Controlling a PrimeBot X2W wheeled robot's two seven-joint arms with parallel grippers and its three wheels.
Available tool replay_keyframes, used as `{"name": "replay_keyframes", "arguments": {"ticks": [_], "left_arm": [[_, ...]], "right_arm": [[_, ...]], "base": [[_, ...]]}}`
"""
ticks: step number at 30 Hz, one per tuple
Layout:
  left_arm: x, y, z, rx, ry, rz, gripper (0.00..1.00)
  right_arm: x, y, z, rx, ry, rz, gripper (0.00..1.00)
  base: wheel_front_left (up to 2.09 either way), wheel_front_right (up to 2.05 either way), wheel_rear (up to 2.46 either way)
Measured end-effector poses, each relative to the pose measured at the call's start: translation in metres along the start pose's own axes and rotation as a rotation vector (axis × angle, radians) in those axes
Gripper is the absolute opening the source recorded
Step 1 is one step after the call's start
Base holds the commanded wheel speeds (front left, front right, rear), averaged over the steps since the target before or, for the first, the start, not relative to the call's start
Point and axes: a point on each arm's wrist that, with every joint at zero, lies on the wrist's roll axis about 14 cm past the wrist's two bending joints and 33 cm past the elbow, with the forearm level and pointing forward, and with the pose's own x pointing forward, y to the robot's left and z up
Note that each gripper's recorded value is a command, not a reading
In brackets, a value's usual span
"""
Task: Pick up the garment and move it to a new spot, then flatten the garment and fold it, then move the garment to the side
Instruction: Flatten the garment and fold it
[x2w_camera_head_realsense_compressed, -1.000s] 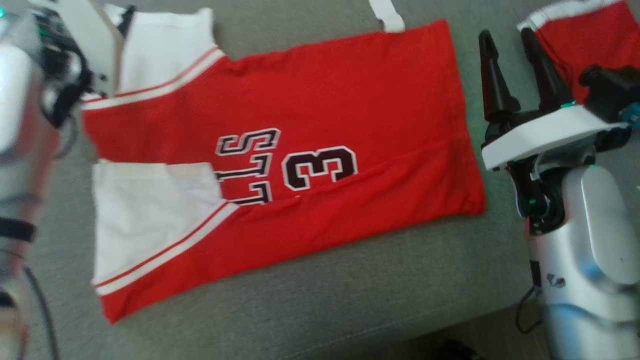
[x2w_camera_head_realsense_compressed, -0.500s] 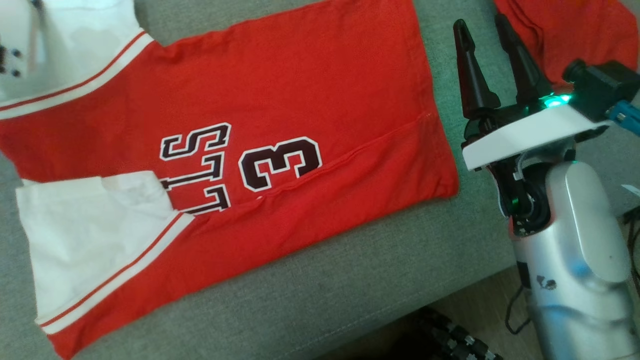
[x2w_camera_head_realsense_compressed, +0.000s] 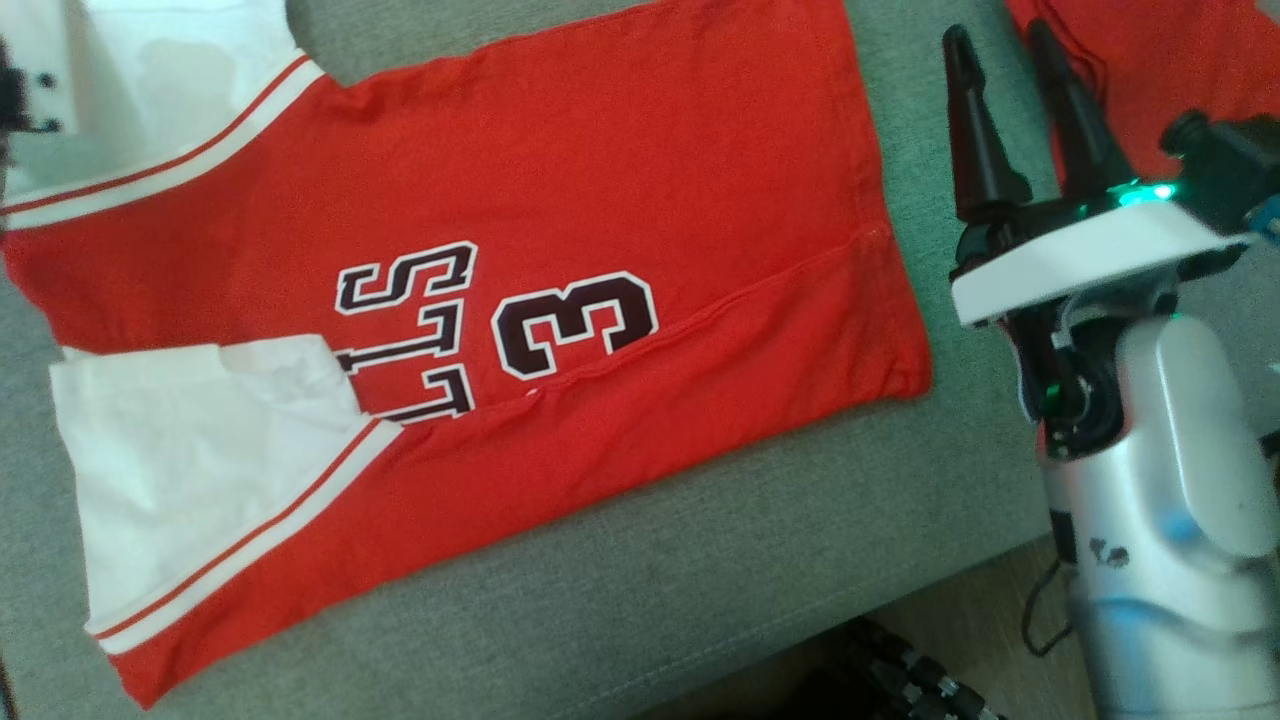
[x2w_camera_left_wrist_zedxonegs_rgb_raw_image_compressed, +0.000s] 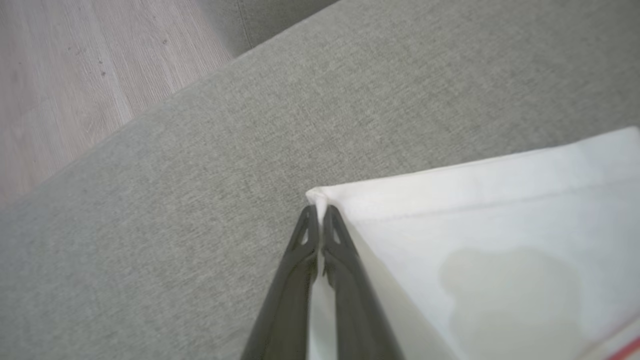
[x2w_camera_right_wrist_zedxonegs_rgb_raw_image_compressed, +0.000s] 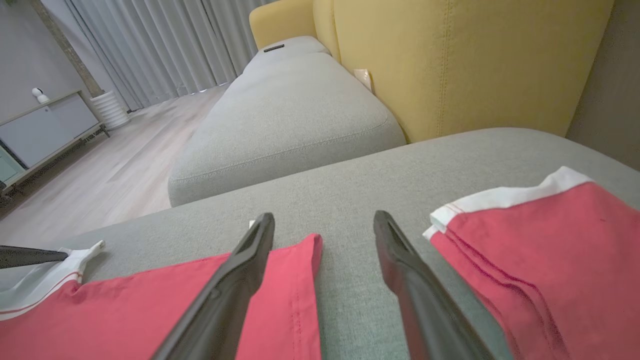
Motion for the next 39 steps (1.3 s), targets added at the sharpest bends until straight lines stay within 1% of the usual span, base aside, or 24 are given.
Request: {"name": "replay_keyframes", "arguments": {"ticks": [2,5,7,10,12,13,14,17,20,28,31,35,39], "left_arm": [[-0.001,-0.009,0.002,-0.025,-0.005,-0.031,0.0],[-0.004,-0.006,0.004,-0.03,-0.041,-0.028,0.0],[-0.009,-0.004,0.007,-0.021,-0.08,-0.02,0.0],[-0.021,-0.004,0.022,-0.011,-0.181,-0.015,0.0],[-0.032,-0.006,0.033,0.008,-0.251,-0.013,0.0],[-0.043,-0.008,0.041,0.044,-0.313,-0.011,0.0],[-0.05,-0.009,0.044,0.062,-0.341,-0.008,0.0],[-0.07,-0.01,0.051,0.097,-0.424,-0.009,0.0],[-0.086,-0.015,0.042,0.165,-0.457,-0.014,0.0],[-0.116,-0.01,0.016,0.183,-0.492,-0.005,0.0],[-0.117,-0.019,0.005,0.236,-0.475,-0.022,0.0],[-0.114,-0.025,-0.001,0.237,-0.466,-0.042,0.0],[-0.111,-0.028,-0.001,0.235,-0.466,-0.05,0.0]], "right_arm": [[0.003,0.0,0.003,-0.001,-0.009,0.0,1.0],[0.009,0.002,0.01,-0.02,-0.024,0.005,1.0],[0.014,0.006,0.012,-0.024,-0.028,0.017,1.0],[0.021,0.01,0.012,-0.041,-0.006,0.024,1.0],[0.027,0.012,0.009,-0.059,0.027,0.031,1.0],[0.034,0.01,0.005,-0.095,0.072,0.039,1.0],[0.037,0.007,0.003,-0.116,0.091,0.039,1.0],[0.049,0.002,-0.003,-0.135,0.146,0.04,1.0],[0.06,0.001,-0.013,-0.162,0.213,0.048,1.0],[0.077,0.0,-0.052,-0.26,0.417,0.078,1.0],[0.079,-0.003,-0.064,-0.278,0.476,0.078,1.0],[0.079,-0.009,-0.076,-0.305,0.525,0.072,1.0],[0.081,-0.005,-0.078,-0.297,0.541,0.086,1.0]], "base": [[0.0,0.0,0.0],[0.0,0.0,0.0],[0.0,0.0,0.0],[0.0,0.0,0.0],[0.0,0.0,0.0],[0.0,0.0,0.0],[0.0,0.0,0.0],[0.0,0.0,0.0],[0.0,0.0,0.0],[0.0,0.0,0.0],[0.0,0.0,0.0],[0.0,0.0,0.0],[0.0,0.0,0.0]]}}
